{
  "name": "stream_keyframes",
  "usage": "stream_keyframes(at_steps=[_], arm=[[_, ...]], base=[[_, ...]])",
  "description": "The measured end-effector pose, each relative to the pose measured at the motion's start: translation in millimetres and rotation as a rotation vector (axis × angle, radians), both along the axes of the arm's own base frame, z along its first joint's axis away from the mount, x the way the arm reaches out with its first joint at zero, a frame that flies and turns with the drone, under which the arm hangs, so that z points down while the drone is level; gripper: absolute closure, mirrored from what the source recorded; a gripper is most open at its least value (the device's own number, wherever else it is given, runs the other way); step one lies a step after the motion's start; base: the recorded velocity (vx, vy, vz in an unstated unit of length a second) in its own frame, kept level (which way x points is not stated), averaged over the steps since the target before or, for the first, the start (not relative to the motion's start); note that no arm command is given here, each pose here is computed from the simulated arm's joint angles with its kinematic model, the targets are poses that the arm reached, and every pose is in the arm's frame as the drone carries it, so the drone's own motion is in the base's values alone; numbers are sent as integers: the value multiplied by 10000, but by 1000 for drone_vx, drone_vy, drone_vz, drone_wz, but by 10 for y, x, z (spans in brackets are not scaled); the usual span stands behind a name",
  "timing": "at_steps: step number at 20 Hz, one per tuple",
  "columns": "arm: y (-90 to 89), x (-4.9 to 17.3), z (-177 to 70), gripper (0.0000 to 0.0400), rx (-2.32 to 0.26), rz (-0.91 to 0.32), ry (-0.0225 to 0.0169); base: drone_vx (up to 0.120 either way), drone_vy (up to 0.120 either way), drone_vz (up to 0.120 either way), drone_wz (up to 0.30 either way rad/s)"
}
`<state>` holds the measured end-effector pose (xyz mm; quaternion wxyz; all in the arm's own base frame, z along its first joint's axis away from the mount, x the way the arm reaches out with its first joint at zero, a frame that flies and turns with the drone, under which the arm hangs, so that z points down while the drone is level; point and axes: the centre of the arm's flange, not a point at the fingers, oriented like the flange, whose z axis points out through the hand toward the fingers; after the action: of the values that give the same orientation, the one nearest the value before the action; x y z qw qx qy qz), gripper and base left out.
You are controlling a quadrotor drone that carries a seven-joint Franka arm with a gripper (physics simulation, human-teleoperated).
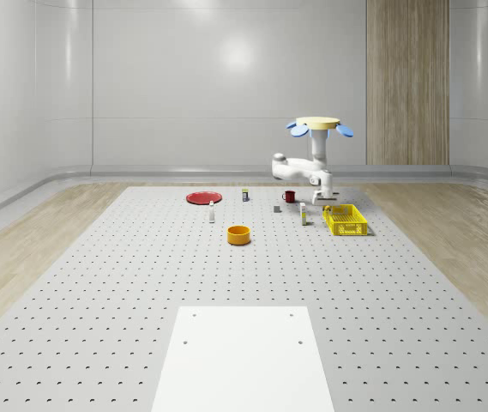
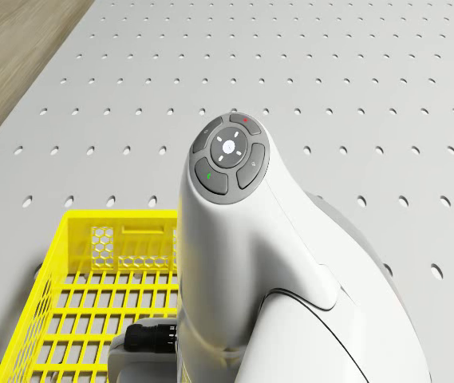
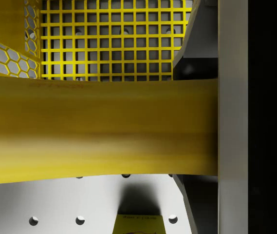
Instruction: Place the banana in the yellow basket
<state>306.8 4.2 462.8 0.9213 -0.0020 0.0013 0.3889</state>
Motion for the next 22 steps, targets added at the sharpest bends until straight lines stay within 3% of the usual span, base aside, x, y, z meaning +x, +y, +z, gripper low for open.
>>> stream_keyframes(at_steps=[22], arm=[[0,0,0,208,0,0,0]], base=[[0,116,-2,0]])
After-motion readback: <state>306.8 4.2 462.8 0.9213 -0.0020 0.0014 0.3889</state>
